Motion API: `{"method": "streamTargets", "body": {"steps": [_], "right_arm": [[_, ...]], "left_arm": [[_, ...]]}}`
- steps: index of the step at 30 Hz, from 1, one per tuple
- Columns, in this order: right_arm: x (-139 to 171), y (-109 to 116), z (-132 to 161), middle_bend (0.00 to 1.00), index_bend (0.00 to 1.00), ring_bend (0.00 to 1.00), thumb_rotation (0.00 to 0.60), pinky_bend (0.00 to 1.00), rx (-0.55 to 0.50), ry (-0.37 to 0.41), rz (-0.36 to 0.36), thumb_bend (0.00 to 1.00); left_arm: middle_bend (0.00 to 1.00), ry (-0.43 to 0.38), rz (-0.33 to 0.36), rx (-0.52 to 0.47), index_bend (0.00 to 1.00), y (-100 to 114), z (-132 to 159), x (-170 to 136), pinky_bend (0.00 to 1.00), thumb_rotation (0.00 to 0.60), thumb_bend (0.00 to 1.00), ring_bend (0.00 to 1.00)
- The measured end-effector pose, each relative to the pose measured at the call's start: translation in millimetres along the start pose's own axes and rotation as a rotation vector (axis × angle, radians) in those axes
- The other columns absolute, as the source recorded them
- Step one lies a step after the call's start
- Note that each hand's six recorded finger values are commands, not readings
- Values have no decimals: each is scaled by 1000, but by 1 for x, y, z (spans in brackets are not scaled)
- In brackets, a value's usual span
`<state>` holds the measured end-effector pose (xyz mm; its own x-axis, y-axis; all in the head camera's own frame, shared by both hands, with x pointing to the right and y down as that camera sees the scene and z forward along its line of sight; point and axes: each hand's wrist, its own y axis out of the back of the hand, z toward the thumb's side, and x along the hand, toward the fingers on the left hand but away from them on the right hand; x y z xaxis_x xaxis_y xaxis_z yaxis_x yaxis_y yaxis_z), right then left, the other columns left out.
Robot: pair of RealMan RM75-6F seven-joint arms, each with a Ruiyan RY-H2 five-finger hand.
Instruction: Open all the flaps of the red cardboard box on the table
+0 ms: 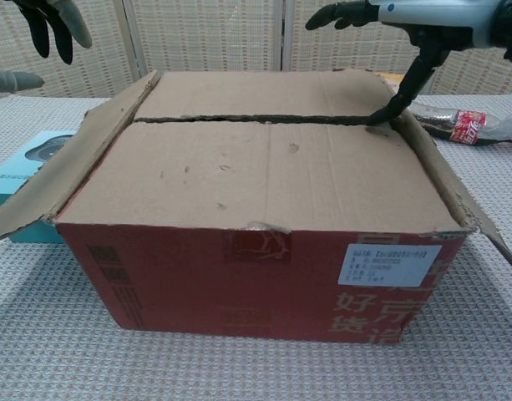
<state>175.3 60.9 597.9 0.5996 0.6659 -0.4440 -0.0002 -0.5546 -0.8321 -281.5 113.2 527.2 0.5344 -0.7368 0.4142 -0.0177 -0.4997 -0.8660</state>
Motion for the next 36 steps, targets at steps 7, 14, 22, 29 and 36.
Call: {"method": "streamTargets", "body": {"steps": [7, 14, 22, 29, 36], "right_arm": [[-21, -13, 8, 40, 0, 2, 600, 0, 38, 7, 8, 74], [-29, 1, 12, 44, 0, 11, 600, 0, 47, 7, -78, 244], [-35, 41, 3, 61, 0, 29, 600, 0, 60, -12, -245, 244], [-47, 76, -11, 70, 0, 49, 600, 0, 62, -56, -356, 244], [-67, 99, -29, 69, 0, 48, 600, 0, 49, -143, -402, 245]], "left_arm": [[425, 3, -3, 2, 341, -1, -2, -1, 0, 600, 393, 423], [425, 3, 3, 2, 341, 1, -2, -3, 0, 600, 393, 423], [425, -12, 5, -4, 347, 2, -1, -3, 0, 600, 392, 420], [425, -31, 15, 3, 347, 5, 4, -2, 0, 600, 392, 420], [425, -58, 25, 3, 347, 9, 10, -1, 0, 600, 391, 420]]}}
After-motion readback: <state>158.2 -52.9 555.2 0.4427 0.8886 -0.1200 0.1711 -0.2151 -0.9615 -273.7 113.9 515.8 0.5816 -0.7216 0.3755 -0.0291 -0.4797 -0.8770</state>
